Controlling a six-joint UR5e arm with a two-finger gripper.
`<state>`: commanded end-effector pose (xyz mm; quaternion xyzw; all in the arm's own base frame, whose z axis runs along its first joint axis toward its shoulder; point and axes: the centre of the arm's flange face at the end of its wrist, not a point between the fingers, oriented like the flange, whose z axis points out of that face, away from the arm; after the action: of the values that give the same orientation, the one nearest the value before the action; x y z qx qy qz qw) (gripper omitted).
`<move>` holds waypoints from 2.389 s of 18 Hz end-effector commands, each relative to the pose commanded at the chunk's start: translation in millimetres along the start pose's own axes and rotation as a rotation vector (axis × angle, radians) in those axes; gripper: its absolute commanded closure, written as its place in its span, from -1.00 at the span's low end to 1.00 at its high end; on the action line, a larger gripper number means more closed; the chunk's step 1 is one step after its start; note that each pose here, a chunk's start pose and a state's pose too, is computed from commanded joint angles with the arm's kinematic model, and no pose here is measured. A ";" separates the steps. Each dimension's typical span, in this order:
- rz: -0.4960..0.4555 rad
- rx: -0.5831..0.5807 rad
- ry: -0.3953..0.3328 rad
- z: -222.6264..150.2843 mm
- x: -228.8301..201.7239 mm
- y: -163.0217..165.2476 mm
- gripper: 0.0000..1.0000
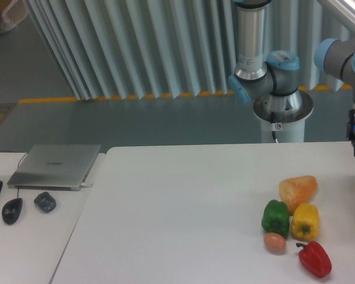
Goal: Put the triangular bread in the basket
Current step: 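Lower the open gripper over the orange triangular bread, then close the gripper on the orange triangular bread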
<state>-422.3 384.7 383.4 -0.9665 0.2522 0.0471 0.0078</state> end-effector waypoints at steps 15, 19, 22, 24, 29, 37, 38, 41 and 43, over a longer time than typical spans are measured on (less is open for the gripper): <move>-0.132 0.039 0.123 46.0 48.7 -77.9 -1.00; -0.108 0.013 0.145 60.4 52.1 -93.1 -1.00; -0.102 0.002 0.152 66.0 52.1 -95.7 -1.00; -0.090 -0.003 0.161 70.7 54.6 -100.1 -1.00; -0.057 -0.055 0.189 92.2 58.7 -112.3 -1.00; -0.035 -0.064 0.204 102.3 61.4 -123.7 -1.00; -0.030 -0.066 0.205 103.0 62.0 -125.1 -1.00; -0.005 -0.085 0.202 104.2 66.0 -132.5 -1.00; 0.014 -0.110 0.205 109.5 69.3 -139.1 -1.00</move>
<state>-303.8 476.5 266.5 -0.9634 0.2554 -0.0382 -0.0715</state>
